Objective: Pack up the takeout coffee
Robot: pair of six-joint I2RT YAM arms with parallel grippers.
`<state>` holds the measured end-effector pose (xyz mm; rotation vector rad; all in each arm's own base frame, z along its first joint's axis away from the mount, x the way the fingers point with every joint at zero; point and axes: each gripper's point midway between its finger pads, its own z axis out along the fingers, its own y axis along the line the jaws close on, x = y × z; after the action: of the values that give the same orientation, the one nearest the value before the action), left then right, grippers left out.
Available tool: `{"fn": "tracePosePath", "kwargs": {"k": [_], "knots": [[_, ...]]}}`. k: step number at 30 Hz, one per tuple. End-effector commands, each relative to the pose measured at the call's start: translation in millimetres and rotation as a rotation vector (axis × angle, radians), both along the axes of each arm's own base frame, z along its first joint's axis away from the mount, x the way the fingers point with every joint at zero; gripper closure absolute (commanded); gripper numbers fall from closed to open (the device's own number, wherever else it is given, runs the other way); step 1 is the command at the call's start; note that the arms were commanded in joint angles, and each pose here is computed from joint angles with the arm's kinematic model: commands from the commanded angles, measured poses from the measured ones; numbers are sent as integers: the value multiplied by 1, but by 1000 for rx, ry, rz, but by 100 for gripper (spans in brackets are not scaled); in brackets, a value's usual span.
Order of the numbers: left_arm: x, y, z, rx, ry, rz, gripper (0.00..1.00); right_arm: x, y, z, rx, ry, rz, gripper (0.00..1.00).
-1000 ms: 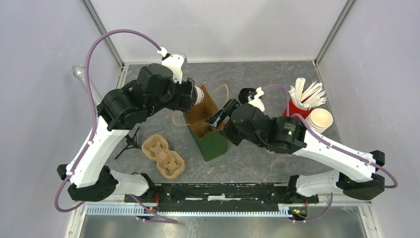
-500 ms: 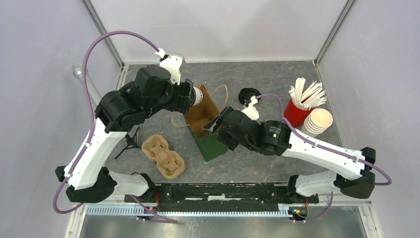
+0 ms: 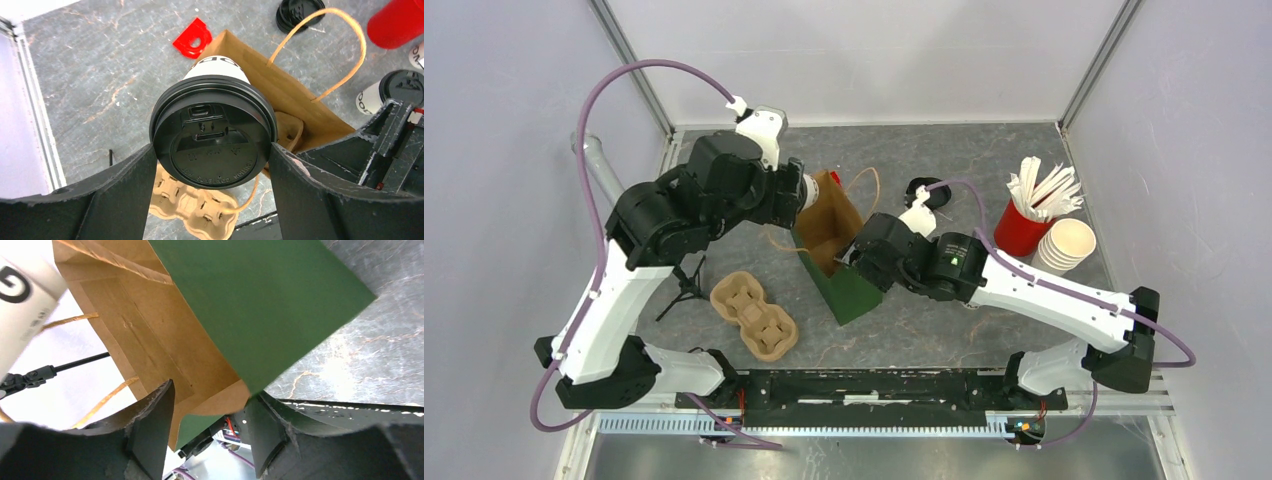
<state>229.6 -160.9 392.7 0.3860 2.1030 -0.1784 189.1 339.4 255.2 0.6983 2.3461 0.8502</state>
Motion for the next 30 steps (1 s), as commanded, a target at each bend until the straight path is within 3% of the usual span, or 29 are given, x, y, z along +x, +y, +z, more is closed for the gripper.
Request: {"fn": "tracePosePath", "kwargs": {"k": [1,5,11,18,20,21,25,30], "knots": [[2,22,30,38,-94,35,46,7,-19,20,-76,-89,3,48],[-2,21,39,-4,-100,29,46,13,-31,25,-127,-138,10,66],[-15,9,71,-166,-127,-31,47,30,-41,45,-266,-269,100,73],[-11,1,78,-167,-141,-57,47,49,-48,72,-424,-474,226,89],[-9,-1,81,-170,-148,-63,47,51,-59,68,-457,-462,207,92],[-8,-1,83,-169,-154,-67,47,50,-63,68,-452,-453,197,92],[-1,2,89,-128,-189,-58,48,36,-58,84,-282,-376,143,69],[3,-2,78,-104,-176,-68,48,13,-60,68,-234,-161,111,51]]}}
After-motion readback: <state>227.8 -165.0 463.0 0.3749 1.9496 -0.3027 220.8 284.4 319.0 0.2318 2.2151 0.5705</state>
